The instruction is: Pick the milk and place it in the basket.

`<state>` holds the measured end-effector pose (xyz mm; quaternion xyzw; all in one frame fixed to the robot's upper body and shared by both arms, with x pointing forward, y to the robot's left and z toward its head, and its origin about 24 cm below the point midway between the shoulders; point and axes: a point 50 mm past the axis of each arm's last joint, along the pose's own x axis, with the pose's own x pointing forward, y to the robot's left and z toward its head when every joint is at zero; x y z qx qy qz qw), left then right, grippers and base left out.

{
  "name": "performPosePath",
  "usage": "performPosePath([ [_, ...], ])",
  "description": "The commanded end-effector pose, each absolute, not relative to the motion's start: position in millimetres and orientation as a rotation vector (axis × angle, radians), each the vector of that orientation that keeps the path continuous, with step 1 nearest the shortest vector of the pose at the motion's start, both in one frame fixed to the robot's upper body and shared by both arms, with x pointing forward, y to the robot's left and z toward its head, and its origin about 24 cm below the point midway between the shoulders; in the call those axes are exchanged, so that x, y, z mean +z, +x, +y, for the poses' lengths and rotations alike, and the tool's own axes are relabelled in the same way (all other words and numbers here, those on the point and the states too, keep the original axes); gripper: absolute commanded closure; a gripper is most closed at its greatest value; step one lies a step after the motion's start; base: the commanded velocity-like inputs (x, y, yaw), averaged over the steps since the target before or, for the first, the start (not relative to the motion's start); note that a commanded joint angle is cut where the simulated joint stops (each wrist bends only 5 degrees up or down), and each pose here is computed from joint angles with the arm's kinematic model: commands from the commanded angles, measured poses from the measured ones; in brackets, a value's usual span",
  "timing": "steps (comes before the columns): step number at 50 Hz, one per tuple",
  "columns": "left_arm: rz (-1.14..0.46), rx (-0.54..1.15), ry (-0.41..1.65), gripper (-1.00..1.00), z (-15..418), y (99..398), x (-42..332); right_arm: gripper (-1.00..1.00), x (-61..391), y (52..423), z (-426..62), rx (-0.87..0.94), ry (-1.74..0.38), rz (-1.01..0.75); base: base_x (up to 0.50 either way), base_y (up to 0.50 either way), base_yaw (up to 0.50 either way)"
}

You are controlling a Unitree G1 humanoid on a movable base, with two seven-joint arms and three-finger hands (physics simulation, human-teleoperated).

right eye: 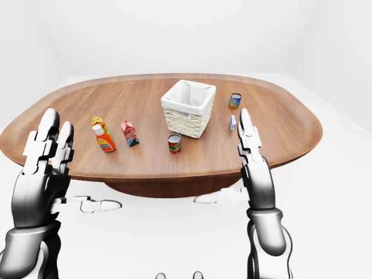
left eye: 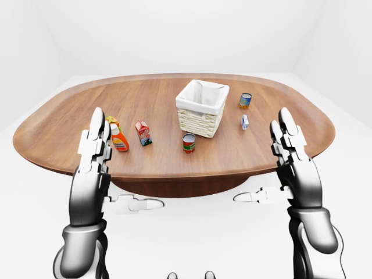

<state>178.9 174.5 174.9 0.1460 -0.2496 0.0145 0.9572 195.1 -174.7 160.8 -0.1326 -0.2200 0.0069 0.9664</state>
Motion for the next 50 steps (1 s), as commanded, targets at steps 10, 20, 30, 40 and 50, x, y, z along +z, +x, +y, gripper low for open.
performPosePath([
  [10, -0.515, 0.029, 0.299, -1.0, 174.0, 176.8, 176.8, -1.0, 165.6, 190.3, -174.4, 0.018, -0.262, -0.468, 0.0, 0.0, 0.0],
  [20, -0.508, 0.03, 0.299, -1.0, 173.8, 177.2, 175.4, -1.0, 165.1, 191.0, -175.3, 0.018, -0.257, -0.466, 0.0, 0.0, 0.0],
  [30, -0.516, 0.032, 0.301, -1.0, 173.9, 177.0, 177.1, -1.0, 166.2, 189.8, -174.8, 0.022, -0.255, -0.472, 0.27, 0.0, 0.0],
  [40, -0.513, 0.03, 0.302, -1.0, 173.5, 176.6, 176.5, -1.0, 166.3, 189.7, -174.7, 0.024, -0.253, -0.473, 0.26, 0.0, 0.0],
  [50, -0.504, 0.025, 0.301, -1.0, 171.9, 175.4, 175.0, -1.0, 166.4, 189.3, -174.6, 0.027, -0.253, -0.473, 0.26, 0.0, 0.0],
])
